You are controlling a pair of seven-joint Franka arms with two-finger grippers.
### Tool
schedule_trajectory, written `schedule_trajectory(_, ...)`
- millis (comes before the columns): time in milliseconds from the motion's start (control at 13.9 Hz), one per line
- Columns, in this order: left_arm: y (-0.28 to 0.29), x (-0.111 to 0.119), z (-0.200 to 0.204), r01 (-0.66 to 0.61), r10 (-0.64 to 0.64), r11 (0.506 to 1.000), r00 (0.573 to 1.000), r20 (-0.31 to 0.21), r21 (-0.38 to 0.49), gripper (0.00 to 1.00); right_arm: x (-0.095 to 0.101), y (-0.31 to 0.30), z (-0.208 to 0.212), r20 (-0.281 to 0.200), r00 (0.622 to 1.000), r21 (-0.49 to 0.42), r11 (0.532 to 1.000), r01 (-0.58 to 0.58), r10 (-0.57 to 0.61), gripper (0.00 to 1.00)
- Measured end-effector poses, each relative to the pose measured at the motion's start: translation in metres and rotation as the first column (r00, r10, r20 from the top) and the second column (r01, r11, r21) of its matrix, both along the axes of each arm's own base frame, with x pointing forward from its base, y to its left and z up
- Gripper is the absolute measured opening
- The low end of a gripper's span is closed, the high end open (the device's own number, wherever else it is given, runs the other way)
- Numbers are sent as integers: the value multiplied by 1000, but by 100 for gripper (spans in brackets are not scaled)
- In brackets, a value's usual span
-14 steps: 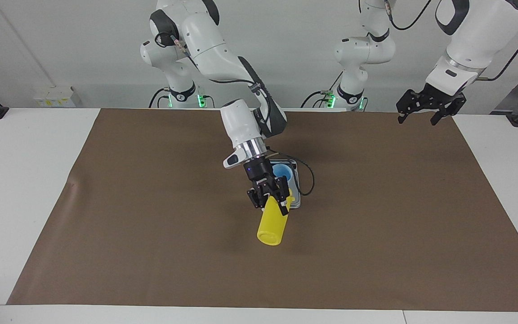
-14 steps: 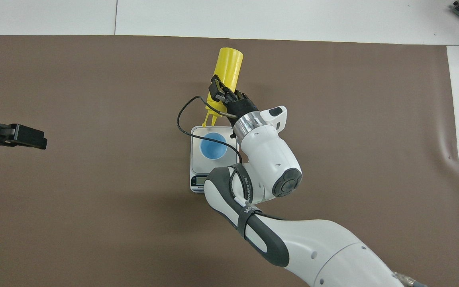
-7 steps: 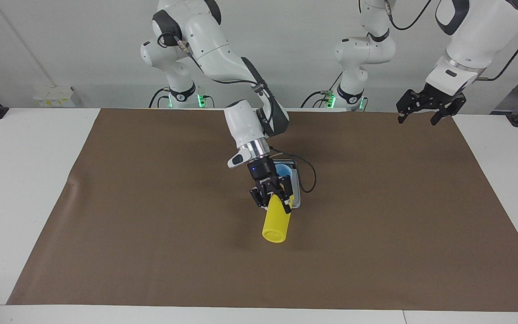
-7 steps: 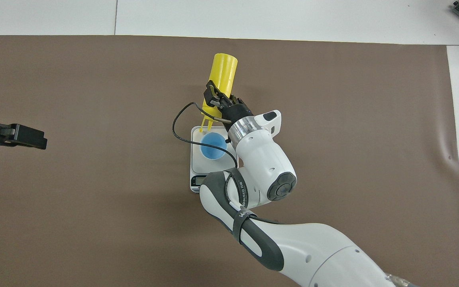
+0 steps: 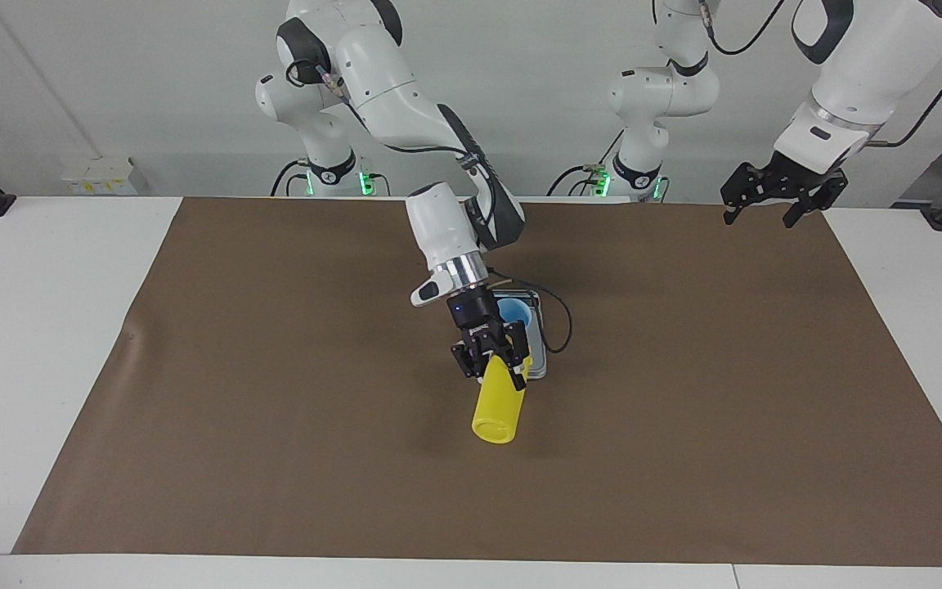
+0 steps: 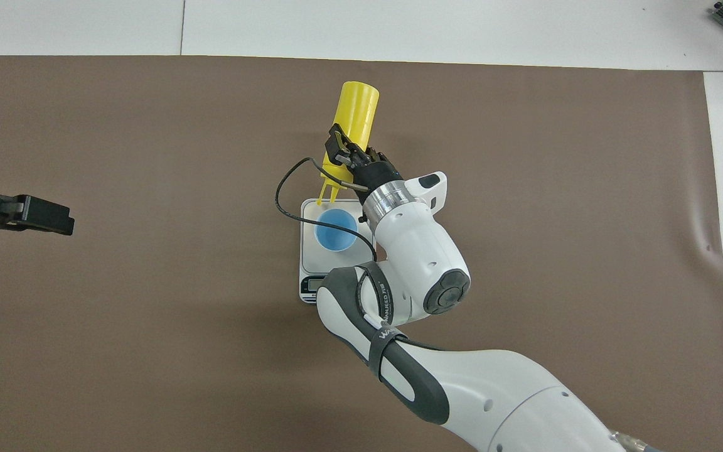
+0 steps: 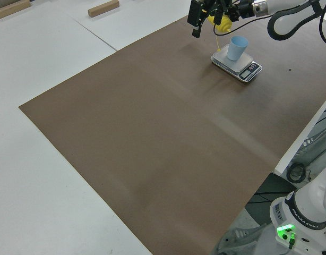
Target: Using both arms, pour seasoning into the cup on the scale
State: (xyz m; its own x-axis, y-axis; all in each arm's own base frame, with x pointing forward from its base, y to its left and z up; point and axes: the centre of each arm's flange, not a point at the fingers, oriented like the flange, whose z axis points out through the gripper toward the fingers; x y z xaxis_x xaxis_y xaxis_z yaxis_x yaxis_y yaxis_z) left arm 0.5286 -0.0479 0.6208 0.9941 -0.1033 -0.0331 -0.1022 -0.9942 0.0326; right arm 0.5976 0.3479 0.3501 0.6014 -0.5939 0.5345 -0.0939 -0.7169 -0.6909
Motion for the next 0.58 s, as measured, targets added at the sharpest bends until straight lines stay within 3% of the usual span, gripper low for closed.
schedule_trajectory(216,0,0,0,0,0,1000,1000,0,0,100,4,-6,8,1,999,30,999,34,-34,52)
schedule_trajectory(576,0,0,0,0,0,1000,1000,0,0,100,11,-11,37,-23,990,171,975,138,-136,52)
